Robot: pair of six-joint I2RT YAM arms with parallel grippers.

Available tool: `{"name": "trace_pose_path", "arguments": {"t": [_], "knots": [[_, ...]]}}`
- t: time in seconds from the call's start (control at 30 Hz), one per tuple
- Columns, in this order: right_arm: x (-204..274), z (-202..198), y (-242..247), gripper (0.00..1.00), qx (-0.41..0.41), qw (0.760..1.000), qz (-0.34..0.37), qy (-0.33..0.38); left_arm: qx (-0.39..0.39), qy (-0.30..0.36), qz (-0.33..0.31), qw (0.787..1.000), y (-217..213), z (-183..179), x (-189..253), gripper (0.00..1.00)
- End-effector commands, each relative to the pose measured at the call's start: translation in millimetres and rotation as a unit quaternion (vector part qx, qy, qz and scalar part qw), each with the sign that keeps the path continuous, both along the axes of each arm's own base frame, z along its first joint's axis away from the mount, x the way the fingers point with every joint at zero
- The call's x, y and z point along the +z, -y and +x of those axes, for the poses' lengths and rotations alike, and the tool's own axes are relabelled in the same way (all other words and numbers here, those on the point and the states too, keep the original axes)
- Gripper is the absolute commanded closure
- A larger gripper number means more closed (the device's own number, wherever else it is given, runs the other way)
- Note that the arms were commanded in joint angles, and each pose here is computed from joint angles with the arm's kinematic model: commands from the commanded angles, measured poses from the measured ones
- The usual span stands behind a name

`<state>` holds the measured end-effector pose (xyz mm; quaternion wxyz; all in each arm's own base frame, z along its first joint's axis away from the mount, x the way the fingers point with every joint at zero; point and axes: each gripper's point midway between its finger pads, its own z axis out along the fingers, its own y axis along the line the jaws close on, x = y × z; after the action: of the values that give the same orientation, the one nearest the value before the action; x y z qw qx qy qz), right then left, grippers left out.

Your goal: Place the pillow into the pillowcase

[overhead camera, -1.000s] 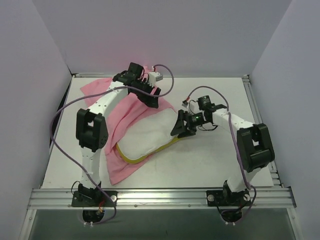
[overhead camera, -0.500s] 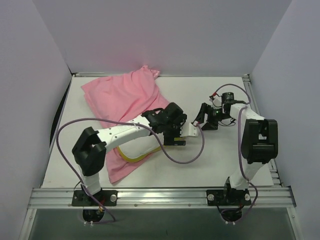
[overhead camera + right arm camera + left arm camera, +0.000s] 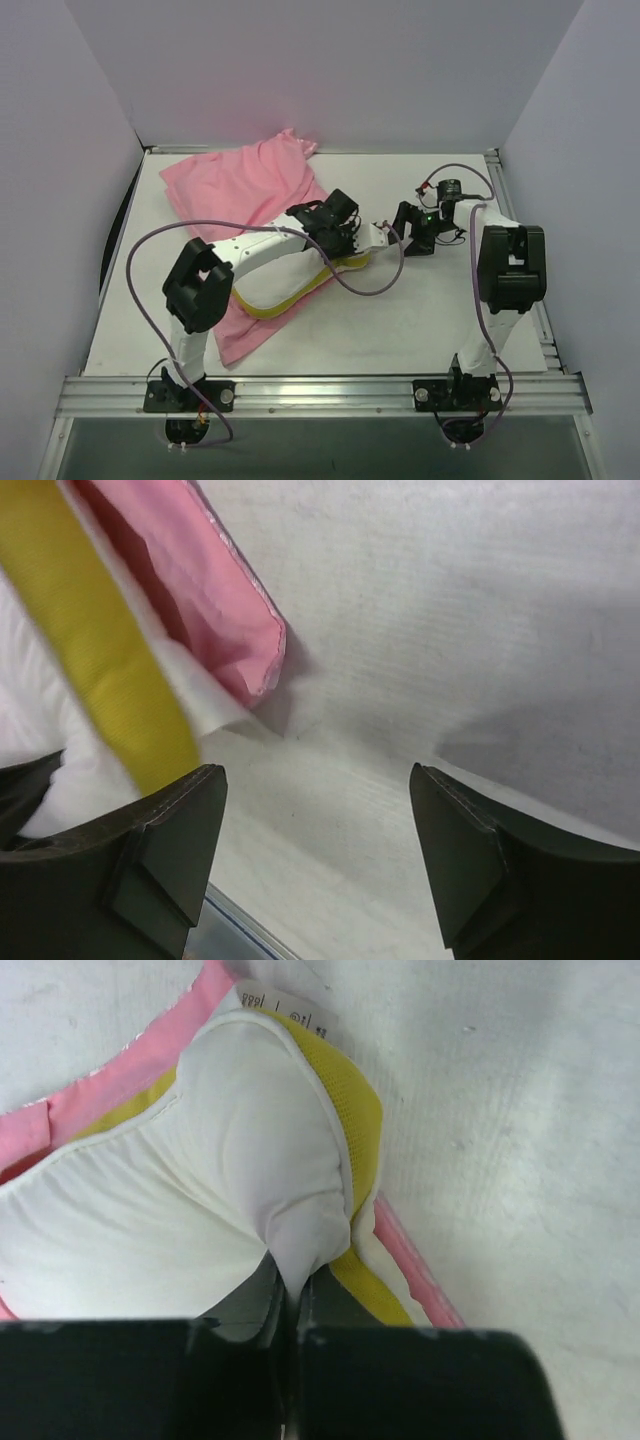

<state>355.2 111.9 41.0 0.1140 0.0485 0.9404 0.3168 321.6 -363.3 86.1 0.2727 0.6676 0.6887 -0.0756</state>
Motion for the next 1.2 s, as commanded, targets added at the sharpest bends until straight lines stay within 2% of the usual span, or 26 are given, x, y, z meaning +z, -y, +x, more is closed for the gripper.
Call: {"name": "trace_pose_path", "arguments": {"t": [0.0, 0.03, 0.17, 0.27, 0.47, 0.53, 0.57, 0.6, 0.63, 0.67, 0.8, 0.83, 0.87, 0.93, 1.0, 1.03, 1.07, 1.17], "knots": [[-0.1, 19.5, -13.4, 0.25, 0.027, 0.999, -0.016, 0.02, -0.039, -0.098, -0.13, 0.986, -11.0, -30.4, 76.0, 1.0], [-3.1, 22.5, -15.5, 0.25, 0.033, 0.999, -0.02, 0.021, -0.04, -0.12, -0.15, 0.981, -20.7, -31.9, 79.1, 1.0], [-18.7, 28.0, -35.5, 0.25, 0.06, 0.998, -0.015, 0.008, -0.026, -0.138, -0.187, 0.972, -38.9, -29.3, 99.3, 1.0], [-17.3, 23.8, -60.6, 0.25, 0.086, 0.996, 0.016, 0.001, -0.016, -0.149, -0.206, 0.967, -43.2, -23.2, 108.4, 1.0], [-15.3, 23.0, -103.3, 0.25, 0.115, 0.992, 0.057, -0.01, -0.018, -0.153, -0.214, 0.965, -44.0, -22.0, 113.4, 1.0], [-15.8, 24.6, -110.3, 0.3, 0.115, 0.99, 0.074, -0.018, -0.013, -0.153, -0.212, 0.965, -45.9, -20.6, 112.1, 1.0], [-15.1, 26.2, -114.0, 0.5, 0.118, 0.989, 0.089, -0.024, -0.007, -0.153, -0.209, 0.966, -46.9, -19.8, 110.5, 1.0], [-14.3, 25.6, -114.0, 0.65, 0.116, 0.988, 0.097, -0.03, -0.003, -0.154, -0.206, 0.966, -47.0, -19.4, 108.8, 1.0], [-12.9, 23.2, -113.4, 0.94, 0.114, 0.987, 0.107, -0.036, 0.011, -0.147, -0.196, 0.97, -50.4, -14.5, 104.0, 1.0], [-6.3, 15.0, -112.2, 1.0, 0.115, 0.985, 0.123, -0.044, 0.023, -0.142, -0.19, 0.971, -50.8, -11.1, 100.9, 1.0], [24.1, -18.3, -88.7, 1.0, 0.096, 0.98, 0.166, -0.051, 0.089, -0.083, -0.112, 0.986, -62.7, 10.4, 60.4, 1.0], [28.9, -26.5, -84.8, 1.0, 0.096, 0.98, 0.17, -0.049, 0.119, -0.061, -0.074, 0.988, -70.4, 14.2, 41.3, 1.0], [44.3, -36.9, -83.3, 1.0, 0.106, 0.978, 0.178, -0.03, 0.137, -0.056, -0.068, 0.987, -66.9, 19.0, 28.5, 1.0], [43.3, -68.6, -79.7, 1.0, 0.118, 0.975, 0.181, -0.057, 0.145, -0.05, -0.043, 0.987, -59.9, 14.6, 11.0, 1.0], [50.7, -97.5, -79.7, 1.0, 0.15, 0.968, 0.187, -0.08, 0.184, -0.034, -0.008, 0.982, -60.3, 19.7, -11.6, 1.0], [50.1, -111.0, -80.9, 1.0, 0.158, 0.964, 0.189, -0.095, 0.203, -0.03, -0.014, 0.979, -50.8, 19.3, -14.1, 1.0], [51.5, -119.5, -80.3, 1.0, 0.167, 0.963, 0.189, -0.099, 0.24, -0.004, 0.004, 0.971, -56.4, 28.3, -22.4, 1.0], [50.4, -149.1, -72.0, 1.0, 0.188, 0.957, 0.183, -0.122, 0.346, 0.057, -0.007, 0.936, -56.5, 54.7, -23.8, 1.0]]}}
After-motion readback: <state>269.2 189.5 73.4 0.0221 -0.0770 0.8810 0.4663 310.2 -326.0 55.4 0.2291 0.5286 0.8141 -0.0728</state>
